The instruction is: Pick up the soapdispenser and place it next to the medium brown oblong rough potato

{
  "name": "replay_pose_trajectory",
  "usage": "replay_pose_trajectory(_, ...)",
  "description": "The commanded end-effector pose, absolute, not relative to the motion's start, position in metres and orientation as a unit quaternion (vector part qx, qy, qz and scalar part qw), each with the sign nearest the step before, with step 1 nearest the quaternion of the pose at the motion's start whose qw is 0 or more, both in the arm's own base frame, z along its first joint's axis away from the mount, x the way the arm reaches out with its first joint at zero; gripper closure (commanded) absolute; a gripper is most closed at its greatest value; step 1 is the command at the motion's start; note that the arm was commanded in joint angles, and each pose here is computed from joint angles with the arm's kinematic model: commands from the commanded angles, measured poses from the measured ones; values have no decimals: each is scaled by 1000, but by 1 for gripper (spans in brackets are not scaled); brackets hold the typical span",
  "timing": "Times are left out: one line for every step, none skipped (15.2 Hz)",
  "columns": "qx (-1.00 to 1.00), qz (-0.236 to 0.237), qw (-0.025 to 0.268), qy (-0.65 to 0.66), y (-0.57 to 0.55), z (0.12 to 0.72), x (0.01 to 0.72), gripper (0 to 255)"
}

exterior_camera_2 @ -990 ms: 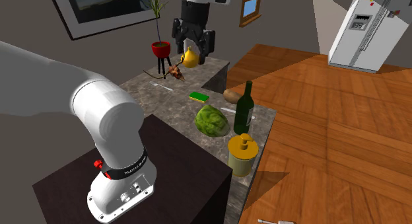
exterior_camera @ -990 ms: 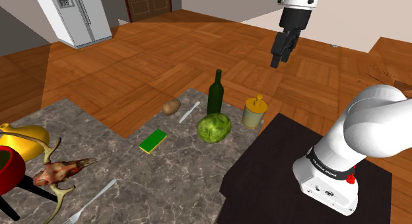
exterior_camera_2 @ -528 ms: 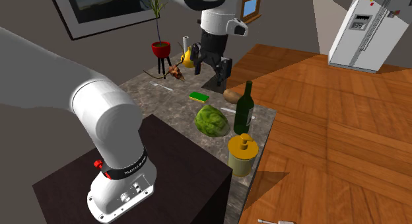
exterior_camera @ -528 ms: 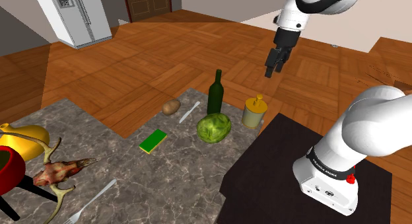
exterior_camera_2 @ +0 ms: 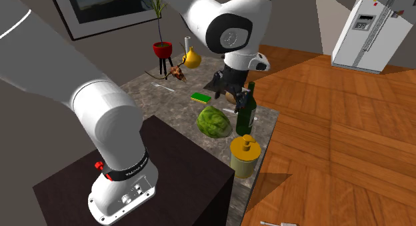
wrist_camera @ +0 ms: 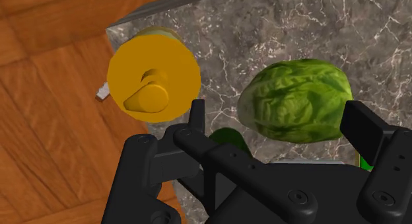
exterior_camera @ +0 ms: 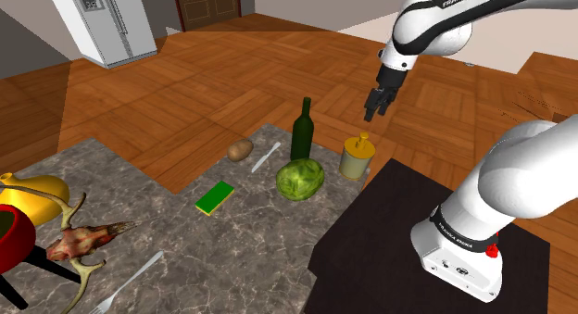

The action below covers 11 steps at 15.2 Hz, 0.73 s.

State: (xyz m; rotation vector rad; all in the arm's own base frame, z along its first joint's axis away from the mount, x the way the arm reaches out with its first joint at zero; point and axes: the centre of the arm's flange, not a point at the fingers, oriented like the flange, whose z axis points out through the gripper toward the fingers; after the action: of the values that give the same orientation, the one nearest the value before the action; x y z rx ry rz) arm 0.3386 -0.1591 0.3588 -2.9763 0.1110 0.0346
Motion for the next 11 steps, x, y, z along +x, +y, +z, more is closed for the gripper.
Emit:
replay_pose_trajectory(-996,6,83,43,-176,338,341,0)
replay_pose_trajectory(-995,4,84,46,-184,328,343,0)
replay_pose_trajectory(-995,2,85,49,-191,317,346,0)
replay_pose_trajectory(-995,0,86,52,-199,307,348,0)
replay_pose_trajectory(-995,-2,87,55,-207,296,350,0)
replay_pose_trajectory(-994,-4,88,57,-215,286,352,0)
replay_pose_trajectory(-994,-6,89,60,-223,275,354,0)
replay_pose_trajectory(-994,-8,90,63,-230,265,357,0)
replay_pose_trajectory(-994,-10,91,66,-238,254,359,0)
replay_pose_trajectory(-993,-13,92,69,-246,244,361,0)
replay_pose_trajectory(-993,-15,93,72,-254,233,363,0)
